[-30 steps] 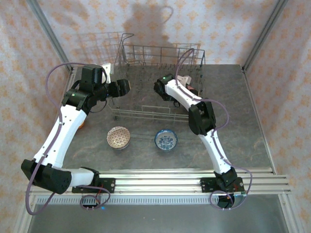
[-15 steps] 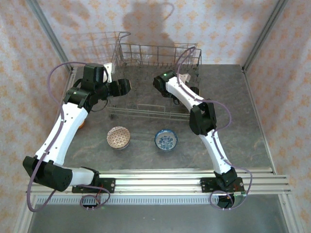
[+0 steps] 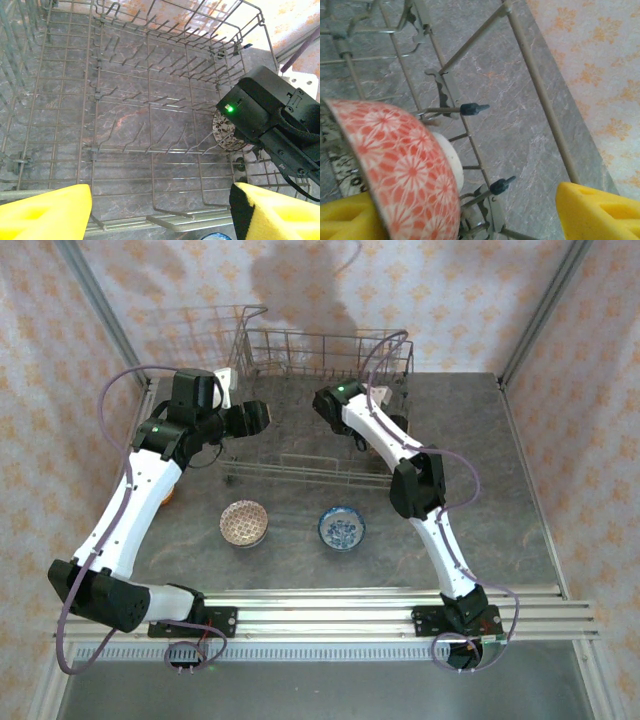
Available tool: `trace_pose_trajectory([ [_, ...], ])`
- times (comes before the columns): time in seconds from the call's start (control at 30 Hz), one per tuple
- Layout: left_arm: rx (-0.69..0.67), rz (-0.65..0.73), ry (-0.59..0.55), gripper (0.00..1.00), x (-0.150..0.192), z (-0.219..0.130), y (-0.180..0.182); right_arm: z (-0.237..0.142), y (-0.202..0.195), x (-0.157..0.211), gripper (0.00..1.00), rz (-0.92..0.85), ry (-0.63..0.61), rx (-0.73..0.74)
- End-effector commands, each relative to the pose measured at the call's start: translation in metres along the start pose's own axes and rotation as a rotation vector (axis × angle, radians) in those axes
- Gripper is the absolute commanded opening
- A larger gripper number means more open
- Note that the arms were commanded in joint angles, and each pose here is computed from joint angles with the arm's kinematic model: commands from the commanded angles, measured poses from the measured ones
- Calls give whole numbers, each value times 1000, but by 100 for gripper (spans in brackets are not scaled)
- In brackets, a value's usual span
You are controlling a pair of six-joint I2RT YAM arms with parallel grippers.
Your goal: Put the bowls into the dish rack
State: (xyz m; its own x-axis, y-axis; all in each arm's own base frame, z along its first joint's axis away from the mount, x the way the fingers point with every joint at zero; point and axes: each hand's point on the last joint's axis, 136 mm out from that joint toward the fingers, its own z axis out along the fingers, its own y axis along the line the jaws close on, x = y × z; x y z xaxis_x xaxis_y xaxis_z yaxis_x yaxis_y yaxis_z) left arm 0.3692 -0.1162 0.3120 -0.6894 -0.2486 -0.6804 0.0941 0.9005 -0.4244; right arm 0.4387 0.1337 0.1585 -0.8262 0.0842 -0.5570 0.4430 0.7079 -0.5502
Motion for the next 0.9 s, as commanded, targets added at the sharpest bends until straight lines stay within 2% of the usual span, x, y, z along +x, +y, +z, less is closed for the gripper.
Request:
trace_pose_trajectory([
  [0.0, 6, -3, 6, 74, -1, 0, -1, -24, -11, -2, 77, -8, 7, -55],
  [0.2, -1, 6, 8, 74, -2, -1, 0, -34, -10, -10, 77, 19, -2, -121],
  [0.57, -9, 5, 10, 74, 1, -9, -1, -76, -34, -45, 76, 138, -78, -292],
  [0.7, -25, 16, 30, 73, 13, -16, -1, -94, -49, -54, 76, 145, -99, -358],
  [0.87, -48, 57, 84, 71, 46, -24, -13, -115, -75, -49, 76, 105, -113, -435],
])
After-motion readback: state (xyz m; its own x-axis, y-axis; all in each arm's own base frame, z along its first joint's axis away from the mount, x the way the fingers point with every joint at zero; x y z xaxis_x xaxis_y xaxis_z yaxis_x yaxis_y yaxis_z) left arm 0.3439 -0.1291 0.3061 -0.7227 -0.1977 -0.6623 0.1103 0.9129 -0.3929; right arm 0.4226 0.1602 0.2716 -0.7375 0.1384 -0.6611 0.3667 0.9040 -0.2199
